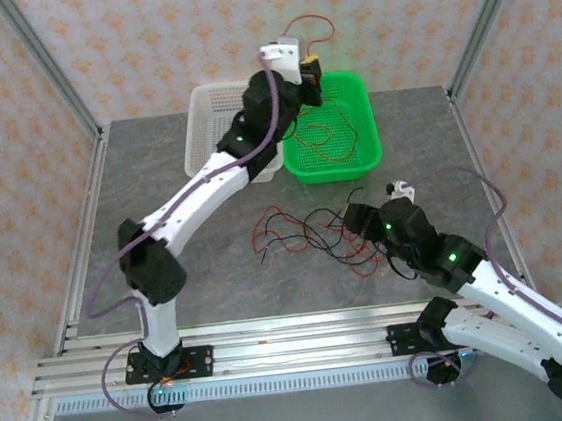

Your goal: Untangle the cables

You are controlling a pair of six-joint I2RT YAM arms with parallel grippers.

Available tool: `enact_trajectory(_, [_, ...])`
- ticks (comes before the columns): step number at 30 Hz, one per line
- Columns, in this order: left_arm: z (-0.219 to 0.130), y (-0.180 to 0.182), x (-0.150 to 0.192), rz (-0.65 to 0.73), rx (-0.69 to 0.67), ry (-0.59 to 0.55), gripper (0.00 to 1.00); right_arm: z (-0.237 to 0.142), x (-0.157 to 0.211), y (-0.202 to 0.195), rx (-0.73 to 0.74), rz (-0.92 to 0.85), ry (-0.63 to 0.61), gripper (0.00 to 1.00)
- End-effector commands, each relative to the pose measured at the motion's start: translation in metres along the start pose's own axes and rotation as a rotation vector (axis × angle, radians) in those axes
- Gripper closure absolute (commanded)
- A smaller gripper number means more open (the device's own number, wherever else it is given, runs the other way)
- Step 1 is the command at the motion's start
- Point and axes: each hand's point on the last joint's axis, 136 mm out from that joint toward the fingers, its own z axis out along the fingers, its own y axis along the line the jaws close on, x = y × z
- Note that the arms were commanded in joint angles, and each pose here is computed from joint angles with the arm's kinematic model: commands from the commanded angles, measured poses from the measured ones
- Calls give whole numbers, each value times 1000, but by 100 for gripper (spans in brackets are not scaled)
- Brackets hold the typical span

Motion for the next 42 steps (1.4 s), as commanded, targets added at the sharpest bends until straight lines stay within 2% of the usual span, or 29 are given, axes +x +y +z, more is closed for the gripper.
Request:
enact_trajectory(1, [32, 5, 43, -1, 19, 43, 100, -1, 3, -15, 46, 30, -17, 23])
enact_trajectory(7, [71, 25, 150, -15, -55, 280, 100, 1, 9, -21, 65, 35, -4, 23])
enact_trajectory(11, [75, 42, 194, 0, -135, 395, 100, 2, 11, -24, 78, 26, -1, 23])
enact_trajectory(14, [73, 54, 223, 7, -178, 475, 92, 2, 11, -25, 88, 16, -1, 23])
enact_trajectory(17, [68, 65, 247, 3, -213, 542, 81, 4, 13, -27, 100, 4, 9, 23])
enact_trajectory(19, [66, 71, 260, -3, -229, 575, 65, 4, 14, -29, 115, -4, 15, 22])
enact_trajectory(21, [65, 72, 265, -10, -227, 593, 56, 4, 14, -31, 128, -9, 17, 22])
enact_trajectory(25, [66, 60, 251, -33, -181, 583, 42, 2, 12, -33, 145, 0, 10, 21])
enact_trajectory(32, [53, 34, 180, -56, -141, 505, 35, 8, 11, -32, 158, 9, 12, 22])
enact_trajectory(36, [21, 4, 121, -27, -129, 431, 35, 21, 21, -28, 156, -17, 59, 24])
enact_trajectory(42, [-56, -14, 67, -16, -162, 349, 35, 40, 34, -24, 153, -48, 113, 27])
